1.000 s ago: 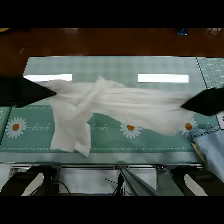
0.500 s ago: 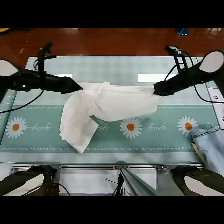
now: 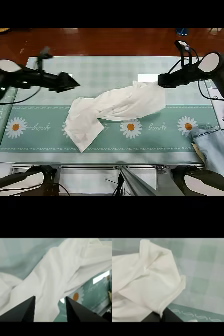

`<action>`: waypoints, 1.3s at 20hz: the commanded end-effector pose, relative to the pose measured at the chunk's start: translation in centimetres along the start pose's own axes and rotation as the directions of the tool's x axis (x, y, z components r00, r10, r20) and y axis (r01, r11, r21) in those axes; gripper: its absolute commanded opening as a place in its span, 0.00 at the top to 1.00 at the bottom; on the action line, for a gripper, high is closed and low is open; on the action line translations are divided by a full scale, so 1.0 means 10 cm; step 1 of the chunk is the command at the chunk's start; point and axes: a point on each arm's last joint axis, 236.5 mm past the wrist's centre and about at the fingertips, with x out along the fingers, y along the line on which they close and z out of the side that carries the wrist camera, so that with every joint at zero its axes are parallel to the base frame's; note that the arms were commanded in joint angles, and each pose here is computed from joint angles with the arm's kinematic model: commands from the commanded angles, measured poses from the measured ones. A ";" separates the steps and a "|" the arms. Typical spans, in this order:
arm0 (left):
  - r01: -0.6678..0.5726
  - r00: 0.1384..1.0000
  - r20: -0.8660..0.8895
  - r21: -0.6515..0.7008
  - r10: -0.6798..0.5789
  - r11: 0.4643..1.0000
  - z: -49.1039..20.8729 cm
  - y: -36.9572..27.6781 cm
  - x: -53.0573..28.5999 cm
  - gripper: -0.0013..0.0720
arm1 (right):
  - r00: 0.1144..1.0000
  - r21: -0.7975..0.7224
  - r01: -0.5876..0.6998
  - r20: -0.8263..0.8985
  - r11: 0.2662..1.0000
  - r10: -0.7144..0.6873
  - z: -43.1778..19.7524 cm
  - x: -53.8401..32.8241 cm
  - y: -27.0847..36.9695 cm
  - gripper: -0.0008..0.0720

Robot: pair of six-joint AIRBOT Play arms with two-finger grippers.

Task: Fold the shirts.

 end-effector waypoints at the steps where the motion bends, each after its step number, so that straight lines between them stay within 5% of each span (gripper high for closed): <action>1: -0.113 0.989 -0.105 -0.115 0.101 0.987 -0.40 0.39 -0.79 0.36 | 1.000 -0.047 0.009 0.007 0.999 -0.009 0.01 -0.05 -0.01 0.94; 9: -0.067 0.979 -0.201 -0.456 -0.029 0.888 -1.82 0.79 -0.24 0.36 | 1.000 -0.079 0.024 0.003 0.997 -0.024 0.00 -0.05 -0.05 0.94; 20: -0.193 0.973 -0.190 -0.342 0.133 0.920 -1.97 1.31 -0.18 0.37 | 1.000 -0.079 0.024 0.000 0.997 -0.024 -0.01 -0.05 -0.05 0.94; 26: -0.124 0.977 -0.210 -0.380 0.045 0.917 -1.97 1.32 0.09 0.36 | 1.000 -0.077 0.023 -0.001 0.997 -0.023 -0.01 -0.05 -0.05 0.94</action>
